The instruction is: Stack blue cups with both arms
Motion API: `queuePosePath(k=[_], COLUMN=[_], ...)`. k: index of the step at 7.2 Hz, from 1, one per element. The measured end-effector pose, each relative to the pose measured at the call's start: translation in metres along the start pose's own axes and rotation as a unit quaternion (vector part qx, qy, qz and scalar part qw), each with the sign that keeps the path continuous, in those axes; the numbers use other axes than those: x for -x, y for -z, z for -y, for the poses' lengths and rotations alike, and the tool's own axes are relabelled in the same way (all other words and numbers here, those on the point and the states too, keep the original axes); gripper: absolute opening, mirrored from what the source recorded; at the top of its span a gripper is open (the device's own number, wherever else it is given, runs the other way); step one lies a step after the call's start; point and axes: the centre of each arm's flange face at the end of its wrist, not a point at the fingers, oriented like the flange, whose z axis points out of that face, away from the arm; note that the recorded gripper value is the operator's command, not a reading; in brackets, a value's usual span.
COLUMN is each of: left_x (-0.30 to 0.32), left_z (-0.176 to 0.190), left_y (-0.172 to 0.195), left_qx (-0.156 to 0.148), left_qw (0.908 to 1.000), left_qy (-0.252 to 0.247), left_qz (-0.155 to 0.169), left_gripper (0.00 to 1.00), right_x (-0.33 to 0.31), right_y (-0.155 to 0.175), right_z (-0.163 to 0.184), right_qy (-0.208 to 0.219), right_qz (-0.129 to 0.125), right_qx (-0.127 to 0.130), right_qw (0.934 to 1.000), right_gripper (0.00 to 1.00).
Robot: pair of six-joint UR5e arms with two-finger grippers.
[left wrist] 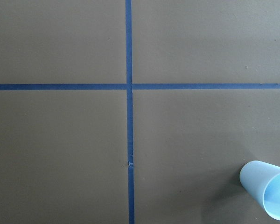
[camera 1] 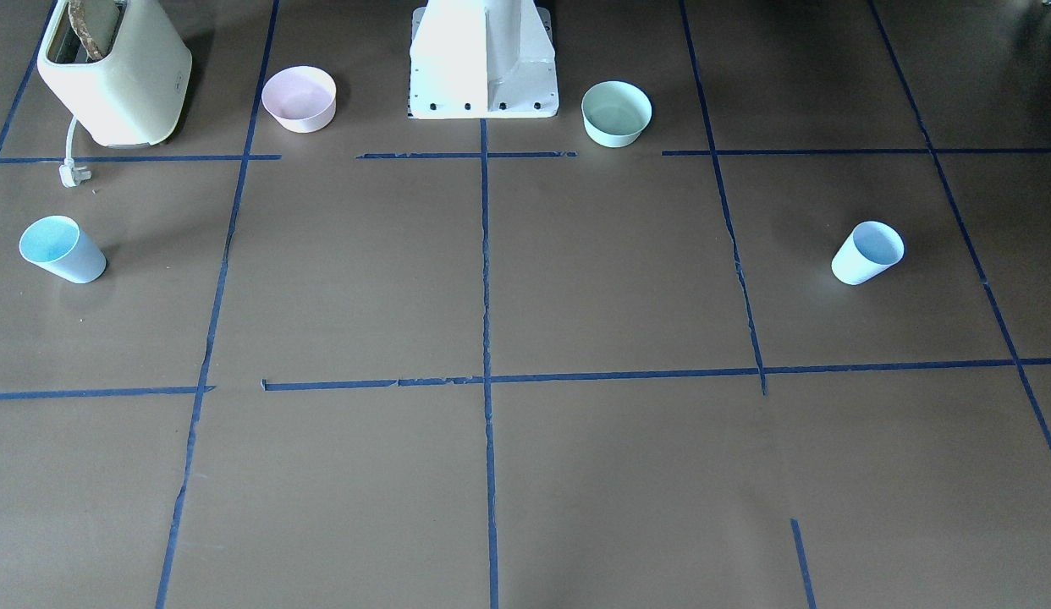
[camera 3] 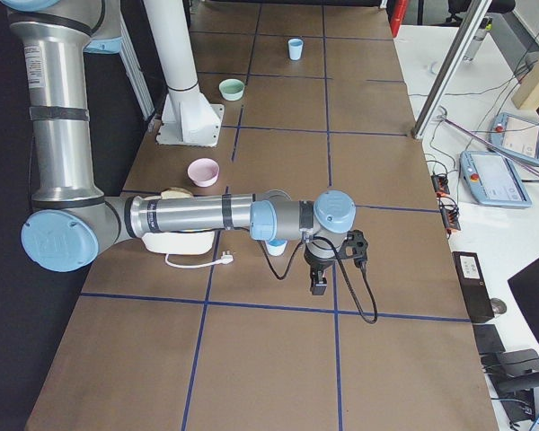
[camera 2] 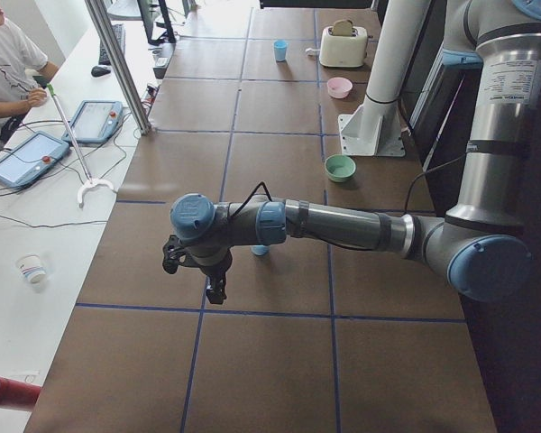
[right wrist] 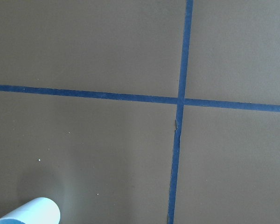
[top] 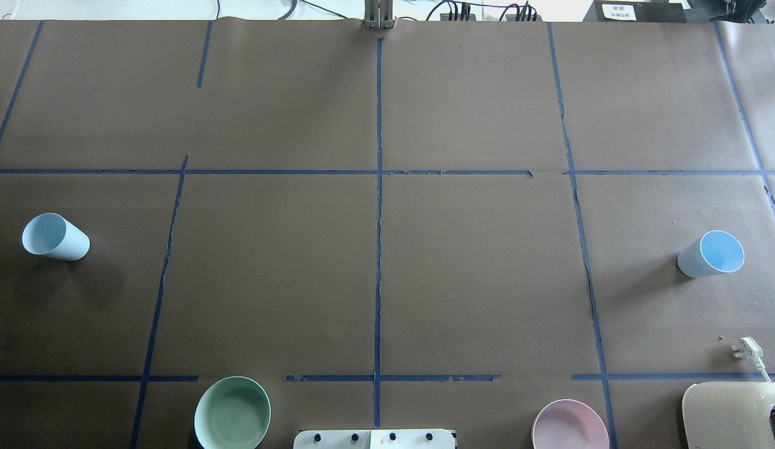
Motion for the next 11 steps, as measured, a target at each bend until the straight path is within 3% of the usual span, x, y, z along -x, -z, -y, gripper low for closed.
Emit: queuePosePath(k=[4, 7, 9, 11], left_x=[-0.001, 0.005, -0.029, -0.082], left_z=[-0.030, -0.038, -0.029, -0.025], left_y=[-0.004, -0.012, -0.032, -0.069], left_qx=[-0.002, -0.008, -0.019, -0.025], left_qw=[0.9994, 0.9991, 0.9986, 0.9996], left_qy=[-0.027, -0.036, -0.047, -0.009], left_qz=[0.023, 0.021, 0.018, 0.005], left_gripper=[1.00, 1.00, 1.00, 1.00], right_x=[0.007, 0.011, 0.016, 0.020], right_y=[0.005, 0.003, 0.000, 0.001], right_z=[0.005, 0.005, 0.006, 0.006], right_qy=[0.002, 0.002, 0.009, 0.013], right_qz=[0.006, 0.017, 0.018, 0.020], right_qx=[-0.006, -0.005, -0.003, -0.004], right_qw=[1.0000, 0.9998, 0.9998, 0.9997], right_gripper=[1.00, 1.00, 1.00, 1.00])
